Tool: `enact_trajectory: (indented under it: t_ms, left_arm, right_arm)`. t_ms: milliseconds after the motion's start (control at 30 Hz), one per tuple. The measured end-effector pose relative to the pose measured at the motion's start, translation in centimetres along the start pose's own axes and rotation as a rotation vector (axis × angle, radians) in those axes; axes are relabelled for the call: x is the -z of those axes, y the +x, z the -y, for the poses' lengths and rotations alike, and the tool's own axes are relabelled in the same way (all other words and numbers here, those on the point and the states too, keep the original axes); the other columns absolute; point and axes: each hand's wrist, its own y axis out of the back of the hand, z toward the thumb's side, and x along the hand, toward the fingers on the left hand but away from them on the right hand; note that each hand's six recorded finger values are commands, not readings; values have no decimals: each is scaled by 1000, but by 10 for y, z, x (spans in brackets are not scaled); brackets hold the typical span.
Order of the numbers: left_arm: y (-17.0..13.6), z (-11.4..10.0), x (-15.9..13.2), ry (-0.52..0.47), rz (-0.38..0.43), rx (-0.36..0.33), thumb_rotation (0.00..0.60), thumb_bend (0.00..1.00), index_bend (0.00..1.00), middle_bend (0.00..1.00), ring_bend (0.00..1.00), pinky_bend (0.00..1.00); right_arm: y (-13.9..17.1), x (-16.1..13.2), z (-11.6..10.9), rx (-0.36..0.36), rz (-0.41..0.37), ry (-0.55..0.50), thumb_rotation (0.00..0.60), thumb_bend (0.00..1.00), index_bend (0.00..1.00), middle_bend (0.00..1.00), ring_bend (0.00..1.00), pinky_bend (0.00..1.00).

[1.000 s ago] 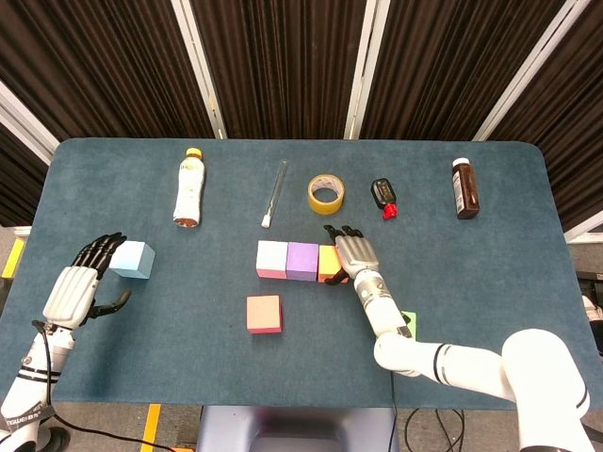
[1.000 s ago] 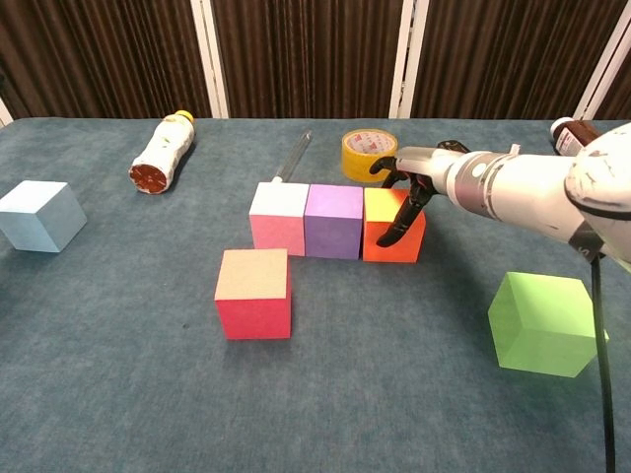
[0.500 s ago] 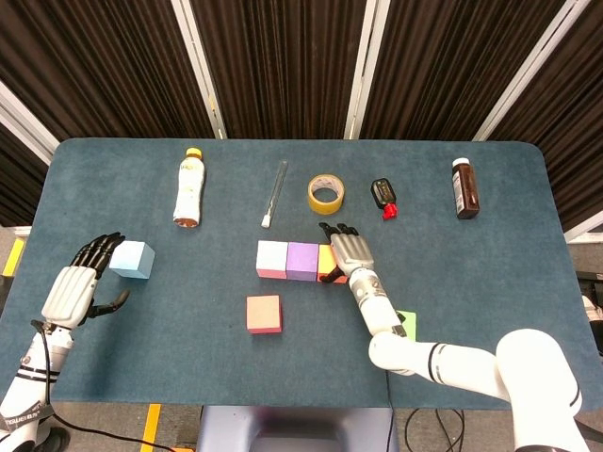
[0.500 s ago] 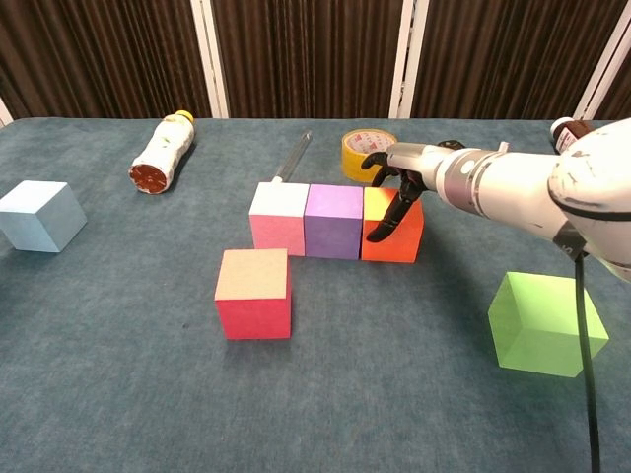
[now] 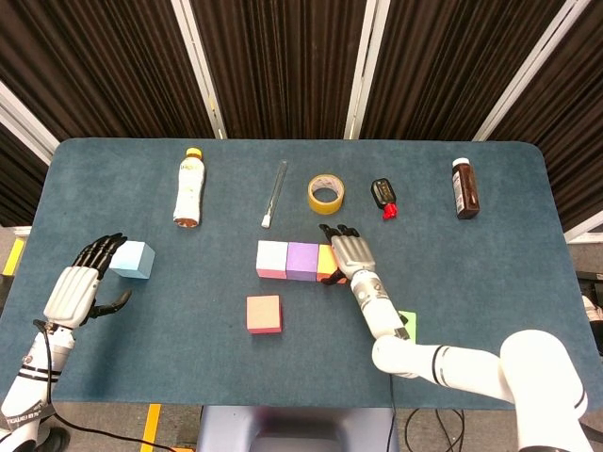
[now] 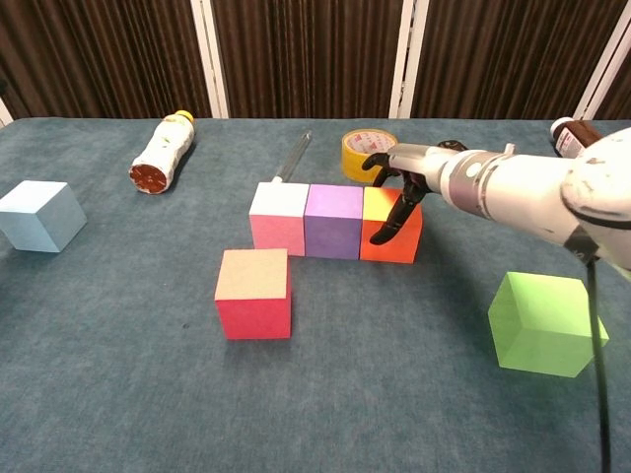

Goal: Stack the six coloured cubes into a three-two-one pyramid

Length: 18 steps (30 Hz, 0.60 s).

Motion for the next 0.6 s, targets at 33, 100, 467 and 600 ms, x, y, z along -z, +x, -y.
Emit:
enact_trajectory:
  t_ms: [33,100,467,600]
  left_arm:
    - [0,0,0,0,0,-1,600,335,32,28,0,112]
    - [1,-2,-1,-1,-2,-5,600,334,32,28,0,113]
    - [3,-1,-4,4,-7,-6,600,336,32,28,0,112]
    - [4,-1,-6,11,-9,-1,600,335,32,28,0,112]
  right_arm:
    - [2,1,-2,4,-4,3,600,244,112,245,117,184]
    - [8,4,-9,13,-14,12,600,244,112,244,116,184]
    - [32,50,-56,69,17,89,600,244,112,240,100,174]
    - [25,63,-57,62,45,101,600,244,105,230,89,166]
